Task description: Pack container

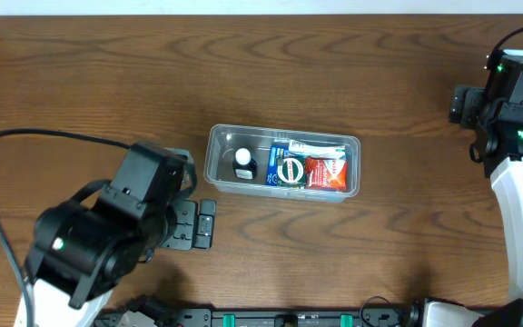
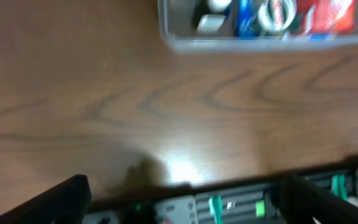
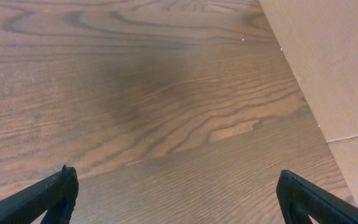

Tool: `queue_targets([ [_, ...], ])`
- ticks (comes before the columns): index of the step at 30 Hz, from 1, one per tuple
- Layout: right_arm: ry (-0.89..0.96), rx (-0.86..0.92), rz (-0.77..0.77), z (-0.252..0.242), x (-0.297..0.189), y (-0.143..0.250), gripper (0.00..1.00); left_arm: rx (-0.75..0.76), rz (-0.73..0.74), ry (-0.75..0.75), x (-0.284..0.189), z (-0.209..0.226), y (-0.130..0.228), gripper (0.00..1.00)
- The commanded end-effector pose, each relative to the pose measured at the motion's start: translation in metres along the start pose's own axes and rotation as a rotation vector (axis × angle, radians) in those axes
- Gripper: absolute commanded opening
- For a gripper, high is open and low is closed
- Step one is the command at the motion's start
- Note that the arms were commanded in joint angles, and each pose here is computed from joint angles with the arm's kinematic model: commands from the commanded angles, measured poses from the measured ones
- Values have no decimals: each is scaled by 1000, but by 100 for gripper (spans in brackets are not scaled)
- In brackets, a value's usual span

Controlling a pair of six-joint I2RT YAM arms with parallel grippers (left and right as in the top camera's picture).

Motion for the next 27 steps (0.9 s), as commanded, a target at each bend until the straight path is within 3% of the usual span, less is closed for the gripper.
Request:
queue_targets([
  [1,12,20,-8,-3,-2,-2,99,11,-112,-29,-12,4,2,98],
  [10,12,20,-8,-3,-2,-2,99,46,-387,-142,1,28,6,98],
  [27,12,19,-8,-3,-2,-2,99,-91,-956,-354,67,64,52,98],
])
Point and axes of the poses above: each gripper's point midway between its finger pads, its own x axis out along the fingers, its own z axis along the line the jaws close on, y = z × x, the point moved 9 cm from there along -x, back along the fingers, and after that the axes turned 14 degrees about x, right-handed, at the moved point
